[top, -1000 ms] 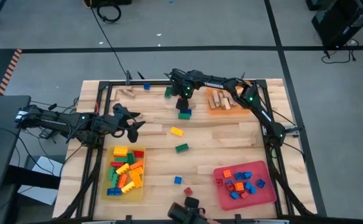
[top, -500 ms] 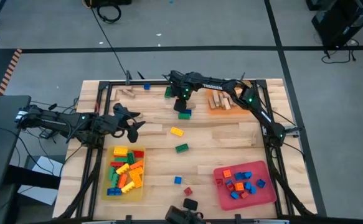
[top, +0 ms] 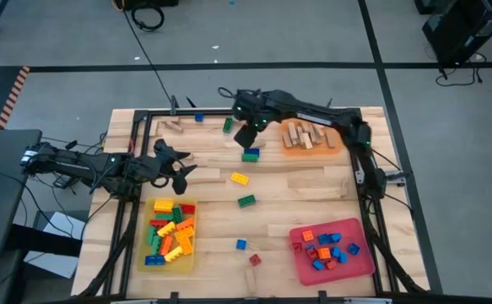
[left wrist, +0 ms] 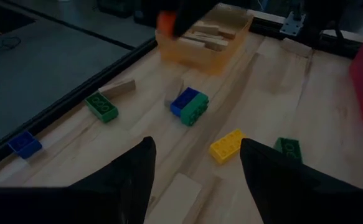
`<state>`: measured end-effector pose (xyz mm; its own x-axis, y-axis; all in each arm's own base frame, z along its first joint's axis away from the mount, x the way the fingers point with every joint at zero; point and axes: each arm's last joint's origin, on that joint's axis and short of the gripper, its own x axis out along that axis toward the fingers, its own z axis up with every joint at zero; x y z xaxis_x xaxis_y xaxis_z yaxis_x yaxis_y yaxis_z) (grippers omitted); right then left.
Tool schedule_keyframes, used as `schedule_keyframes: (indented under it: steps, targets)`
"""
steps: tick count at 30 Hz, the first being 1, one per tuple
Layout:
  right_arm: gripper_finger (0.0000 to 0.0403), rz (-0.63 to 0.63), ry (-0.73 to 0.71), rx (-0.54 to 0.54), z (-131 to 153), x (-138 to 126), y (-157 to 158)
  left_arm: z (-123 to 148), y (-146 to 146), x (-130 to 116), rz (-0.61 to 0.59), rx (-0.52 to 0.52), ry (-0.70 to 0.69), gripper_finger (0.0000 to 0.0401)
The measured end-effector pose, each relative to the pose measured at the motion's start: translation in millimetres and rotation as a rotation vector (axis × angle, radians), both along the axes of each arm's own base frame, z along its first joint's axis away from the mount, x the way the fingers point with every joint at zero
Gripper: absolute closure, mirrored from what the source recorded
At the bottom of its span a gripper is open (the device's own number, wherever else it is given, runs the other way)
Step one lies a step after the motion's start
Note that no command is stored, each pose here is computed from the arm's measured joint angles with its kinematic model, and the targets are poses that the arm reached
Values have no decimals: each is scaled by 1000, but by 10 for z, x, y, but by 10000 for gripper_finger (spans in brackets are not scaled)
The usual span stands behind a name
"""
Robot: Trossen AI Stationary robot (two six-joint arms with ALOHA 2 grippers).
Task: Sort blocks by size
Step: Put the small orange game piece into the red bin
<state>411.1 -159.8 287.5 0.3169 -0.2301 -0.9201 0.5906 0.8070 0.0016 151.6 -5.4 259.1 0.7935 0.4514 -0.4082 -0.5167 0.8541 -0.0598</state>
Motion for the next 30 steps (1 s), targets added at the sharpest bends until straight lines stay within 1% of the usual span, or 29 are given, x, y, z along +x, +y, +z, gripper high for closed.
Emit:
schedule_keyframes:
  steps: [3,7,10,13,15,17,20,23,27,30]
  targets:
    - [251,-54,-18,-29,322,-125,358,0,0,0,-1,1,1,160]
    - [251,-71,-67,-25,630,-297,916,-1,-2,1,-9,-3,1,160]
    - [251,-113,-102,-18,749,-458,1329,-1,-3,1,-12,-5,2,160]
    - [251,-189,-122,-5,763,-634,1748,-2,-7,2,-20,-9,2,160]
    - [251,-247,-131,22,739,-765,2017,-3,-10,4,-33,-16,3,160]
    - [250,-324,-108,60,678,-910,2259,-4,-13,4,-41,-20,4,160]
    - [250,-433,-24,102,506,-1119,2588,-4,-14,5,-44,-22,5,160]
    - [250,-502,56,149,308,-1286,2895,-4,-14,5,-45,-23,5,160]
    - [250,-595,111,204,30,-1451,3184,-4,-14,5,-45,-23,5,160]
    - [250,-661,119,249,-180,-1538,3341,-5,-14,4,-45,-23,5,160]
